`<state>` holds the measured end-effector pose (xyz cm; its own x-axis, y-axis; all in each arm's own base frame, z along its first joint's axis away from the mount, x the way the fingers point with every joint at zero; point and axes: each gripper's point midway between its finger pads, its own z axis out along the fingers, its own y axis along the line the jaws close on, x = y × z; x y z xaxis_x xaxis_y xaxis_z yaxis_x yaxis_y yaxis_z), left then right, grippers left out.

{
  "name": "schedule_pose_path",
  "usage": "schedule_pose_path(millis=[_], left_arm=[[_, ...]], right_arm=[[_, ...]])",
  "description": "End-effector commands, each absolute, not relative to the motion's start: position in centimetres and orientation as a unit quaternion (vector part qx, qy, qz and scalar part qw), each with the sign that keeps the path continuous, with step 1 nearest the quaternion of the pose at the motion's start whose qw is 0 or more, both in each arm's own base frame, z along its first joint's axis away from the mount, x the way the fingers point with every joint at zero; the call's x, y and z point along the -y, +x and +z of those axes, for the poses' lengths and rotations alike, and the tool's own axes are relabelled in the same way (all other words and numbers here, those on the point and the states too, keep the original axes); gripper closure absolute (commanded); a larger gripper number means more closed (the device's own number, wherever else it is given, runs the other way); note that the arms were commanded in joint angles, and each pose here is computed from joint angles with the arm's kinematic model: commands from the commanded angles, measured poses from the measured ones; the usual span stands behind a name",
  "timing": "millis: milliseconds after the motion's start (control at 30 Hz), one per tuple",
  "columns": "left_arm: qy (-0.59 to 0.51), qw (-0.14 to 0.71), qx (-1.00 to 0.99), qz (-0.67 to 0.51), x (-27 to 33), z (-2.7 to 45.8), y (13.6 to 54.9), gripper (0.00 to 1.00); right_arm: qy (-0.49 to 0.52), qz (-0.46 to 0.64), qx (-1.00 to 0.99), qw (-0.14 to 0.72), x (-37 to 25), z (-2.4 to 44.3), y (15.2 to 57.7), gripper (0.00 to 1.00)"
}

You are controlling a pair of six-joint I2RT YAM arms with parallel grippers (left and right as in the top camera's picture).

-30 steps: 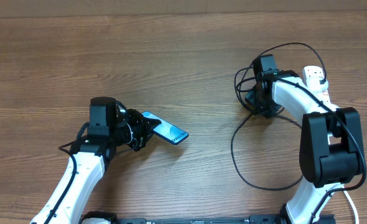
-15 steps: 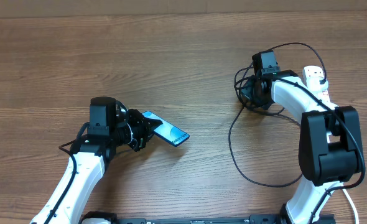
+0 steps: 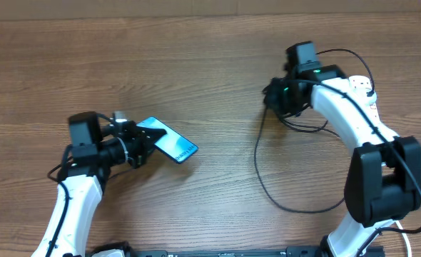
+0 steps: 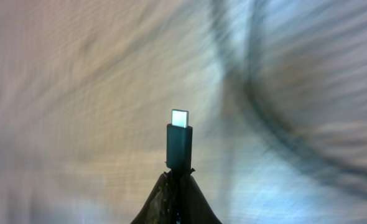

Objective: Plug charger to phone and switch on socket
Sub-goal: 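Carry the USB-C plug with the right gripper toward the phone's bottom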

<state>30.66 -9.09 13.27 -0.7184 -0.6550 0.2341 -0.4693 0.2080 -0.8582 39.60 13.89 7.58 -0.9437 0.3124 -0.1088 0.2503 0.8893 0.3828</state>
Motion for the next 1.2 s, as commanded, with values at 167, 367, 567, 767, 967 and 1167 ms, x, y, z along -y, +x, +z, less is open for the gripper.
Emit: schedule_pose_path(millis=[167,367,567,767,967,1167], left_arm=[[-0.297,0.128,-0.748,-0.579,7.4,16.6,31.2,0.96],[-0.222,0.095,-0.721,-0.649,8.5,17.6,31.7,0.96],[-0.191,0.049,-0.702,-0.684,9.1,17.0,33.6,0.96],[-0.153,0.030,-0.698,-0.699,9.7,16.9,35.0,0.96],[-0.155,0.044,-0.697,-0.698,8.7,17.0,36.1,0.96],[-0.171,0.072,-0.693,-0.697,6.4,17.2,36.6,0.96]], right_arm=[[-0.052,0.133,-0.985,0.093,-21.3,5.9,34.7,0.94],[-0.056,0.116,-0.986,0.106,-21.4,5.8,34.8,0.53],[-0.049,0.115,-0.987,0.105,-20.9,5.8,35.0,0.00],[-0.103,0.148,-0.981,0.072,-22.7,5.8,32.9,0.00],[-0.107,0.060,-0.987,0.107,-21.2,4.9,33.4,0.00],[-0.081,0.002,-0.988,0.130,-20.8,4.1,32.8,0.10]])
